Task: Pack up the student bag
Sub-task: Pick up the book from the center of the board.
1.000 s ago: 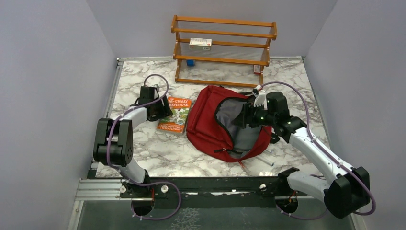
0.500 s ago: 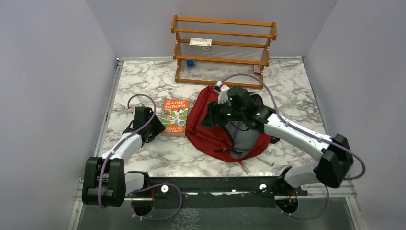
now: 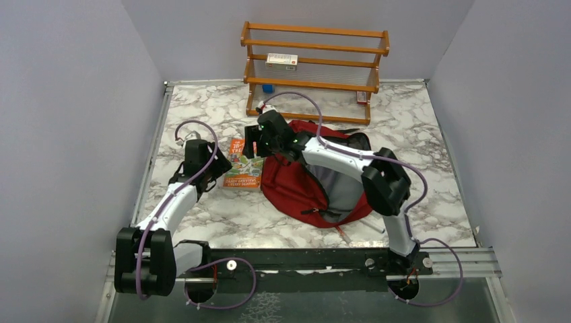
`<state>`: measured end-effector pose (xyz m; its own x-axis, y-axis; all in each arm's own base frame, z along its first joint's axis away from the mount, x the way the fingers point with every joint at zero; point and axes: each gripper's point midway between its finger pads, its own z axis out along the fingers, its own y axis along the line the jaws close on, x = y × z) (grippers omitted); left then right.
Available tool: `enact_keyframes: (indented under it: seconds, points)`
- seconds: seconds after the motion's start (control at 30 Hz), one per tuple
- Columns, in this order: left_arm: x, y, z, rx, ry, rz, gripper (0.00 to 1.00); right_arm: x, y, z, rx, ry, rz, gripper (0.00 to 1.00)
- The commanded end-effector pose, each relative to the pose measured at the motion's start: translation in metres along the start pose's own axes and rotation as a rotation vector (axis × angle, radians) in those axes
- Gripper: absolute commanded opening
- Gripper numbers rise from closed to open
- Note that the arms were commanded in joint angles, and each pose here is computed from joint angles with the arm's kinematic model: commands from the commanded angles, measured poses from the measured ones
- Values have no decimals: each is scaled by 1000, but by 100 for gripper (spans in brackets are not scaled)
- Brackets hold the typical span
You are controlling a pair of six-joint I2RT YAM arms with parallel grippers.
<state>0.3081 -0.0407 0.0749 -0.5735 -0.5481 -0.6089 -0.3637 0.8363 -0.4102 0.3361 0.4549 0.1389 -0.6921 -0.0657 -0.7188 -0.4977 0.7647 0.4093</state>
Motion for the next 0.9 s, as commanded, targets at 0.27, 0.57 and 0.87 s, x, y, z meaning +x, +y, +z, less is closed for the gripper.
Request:
enact_keyframes:
  seconds: [0.27, 0.57, 0.87]
  points:
    - [-15, -15, 13, 33, -19, -23, 76, -19, -64, 57, 357, -62, 42, 74]
    - [-15, -15, 20, 24, -9, -26, 76, 11, -78, 67, 295, 72, 101, 72]
    - [-19, -13, 16, 6, -19, -23, 76, 35, -73, 82, 224, 189, 126, 72]
